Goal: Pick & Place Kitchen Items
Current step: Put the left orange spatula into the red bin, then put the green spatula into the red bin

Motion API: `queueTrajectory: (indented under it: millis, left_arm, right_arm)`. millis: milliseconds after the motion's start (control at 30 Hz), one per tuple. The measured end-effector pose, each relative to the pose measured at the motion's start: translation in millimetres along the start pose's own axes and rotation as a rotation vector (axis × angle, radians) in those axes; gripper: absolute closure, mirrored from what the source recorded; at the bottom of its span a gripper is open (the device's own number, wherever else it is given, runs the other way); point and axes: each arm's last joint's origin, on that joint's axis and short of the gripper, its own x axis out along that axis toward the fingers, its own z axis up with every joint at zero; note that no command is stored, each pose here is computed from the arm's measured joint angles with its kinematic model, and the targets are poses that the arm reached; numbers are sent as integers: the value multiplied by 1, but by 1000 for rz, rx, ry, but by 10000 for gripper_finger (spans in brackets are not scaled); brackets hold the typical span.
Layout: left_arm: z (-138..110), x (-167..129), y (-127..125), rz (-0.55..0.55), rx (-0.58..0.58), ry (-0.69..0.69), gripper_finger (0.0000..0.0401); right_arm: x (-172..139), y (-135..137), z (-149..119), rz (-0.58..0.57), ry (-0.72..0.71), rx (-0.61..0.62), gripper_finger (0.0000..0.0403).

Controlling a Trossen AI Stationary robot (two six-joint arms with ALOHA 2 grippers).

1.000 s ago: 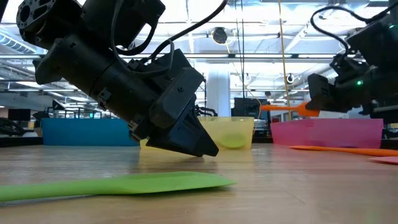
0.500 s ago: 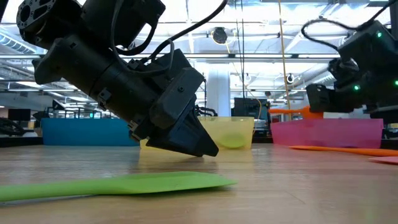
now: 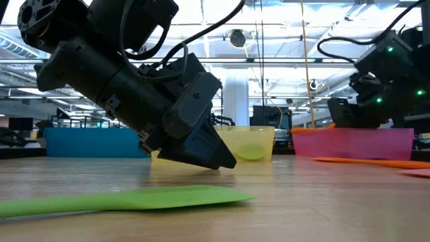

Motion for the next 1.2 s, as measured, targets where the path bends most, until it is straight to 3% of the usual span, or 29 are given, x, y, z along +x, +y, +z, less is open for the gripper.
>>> queueTrajectory:
  millis: [400, 567, 867, 1033, 1200]
  left_arm:
    - [0, 0, 0, 2, 5, -1, 222]
    - [0, 0, 0, 2, 10, -1, 222]
    - [0, 0, 0, 2, 15, -2, 222]
    - [0, 0, 0, 3, 15, -1, 222]
    - [0, 0, 0, 3, -1, -2, 222]
  right_arm:
    - [4, -16, -14, -66, 190, 57, 377]
    - [4, -15, -13, -48, 184, 39, 372]
    - [2, -13, -14, -25, 183, 26, 307]
    - [3, -7, -6, -25, 81, 35, 298]
    - [1, 5, 3, 77, 9, -82, 302]
